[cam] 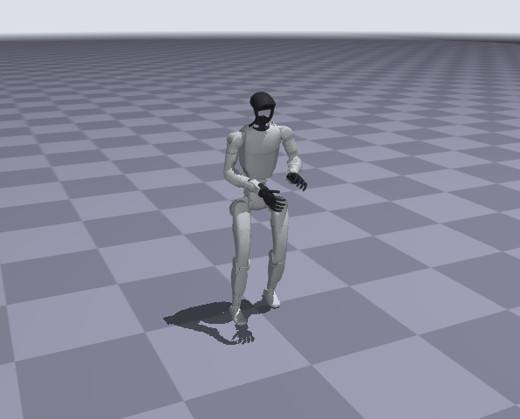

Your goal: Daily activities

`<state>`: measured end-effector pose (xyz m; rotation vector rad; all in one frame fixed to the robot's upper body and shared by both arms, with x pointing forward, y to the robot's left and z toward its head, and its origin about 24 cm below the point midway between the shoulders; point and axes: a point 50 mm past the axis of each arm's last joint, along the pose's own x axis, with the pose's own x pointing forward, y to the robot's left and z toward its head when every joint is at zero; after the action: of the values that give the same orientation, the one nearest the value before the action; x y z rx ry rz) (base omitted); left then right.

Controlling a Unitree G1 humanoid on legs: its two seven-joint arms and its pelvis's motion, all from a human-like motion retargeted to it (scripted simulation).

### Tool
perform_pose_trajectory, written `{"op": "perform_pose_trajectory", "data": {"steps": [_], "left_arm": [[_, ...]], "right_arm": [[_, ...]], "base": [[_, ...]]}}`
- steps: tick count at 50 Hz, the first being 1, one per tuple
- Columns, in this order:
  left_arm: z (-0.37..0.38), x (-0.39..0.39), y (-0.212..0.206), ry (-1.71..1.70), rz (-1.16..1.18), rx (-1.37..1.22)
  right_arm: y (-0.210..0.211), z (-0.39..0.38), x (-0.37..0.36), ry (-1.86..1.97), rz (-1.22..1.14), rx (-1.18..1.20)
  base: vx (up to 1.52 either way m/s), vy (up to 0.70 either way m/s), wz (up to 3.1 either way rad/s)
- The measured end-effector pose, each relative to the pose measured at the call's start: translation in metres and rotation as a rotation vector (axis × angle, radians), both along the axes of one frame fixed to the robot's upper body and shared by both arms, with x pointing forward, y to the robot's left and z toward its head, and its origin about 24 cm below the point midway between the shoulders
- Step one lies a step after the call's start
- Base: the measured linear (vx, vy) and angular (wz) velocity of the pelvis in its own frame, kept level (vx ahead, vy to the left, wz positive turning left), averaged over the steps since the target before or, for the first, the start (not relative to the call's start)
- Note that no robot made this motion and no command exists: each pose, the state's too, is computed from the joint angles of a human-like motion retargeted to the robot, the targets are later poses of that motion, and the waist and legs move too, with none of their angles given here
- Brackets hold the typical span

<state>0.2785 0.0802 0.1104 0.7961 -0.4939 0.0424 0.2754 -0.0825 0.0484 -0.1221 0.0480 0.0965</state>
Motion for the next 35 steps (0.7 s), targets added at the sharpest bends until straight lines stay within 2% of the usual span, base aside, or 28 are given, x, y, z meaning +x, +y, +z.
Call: {"op": "perform_pose_trajectory", "data": {"steps": [7,14,27,35], "left_arm": [[0.025,0.002,0.003,-0.091,-0.025,-0.048],[0.044,0.006,-0.002,-0.154,-0.061,-0.105],[0.043,-0.008,0.027,-0.259,0.075,-0.147],[0.072,-0.003,0.027,-0.436,0.097,-0.091]], "right_arm": [[0.014,0.045,-0.017,-0.188,0.092,0.108],[0.023,0.069,-0.021,-0.325,0.140,0.080],[0.021,0.108,-0.024,-0.666,0.040,-0.020],[0.023,0.137,-0.023,-0.922,-0.006,-0.110]], "base": [[-0.17,0.18,-0.54],[-0.28,0.16,-0.61],[-0.33,-0.01,-0.26],[-0.38,-0.10,0.05]]}}
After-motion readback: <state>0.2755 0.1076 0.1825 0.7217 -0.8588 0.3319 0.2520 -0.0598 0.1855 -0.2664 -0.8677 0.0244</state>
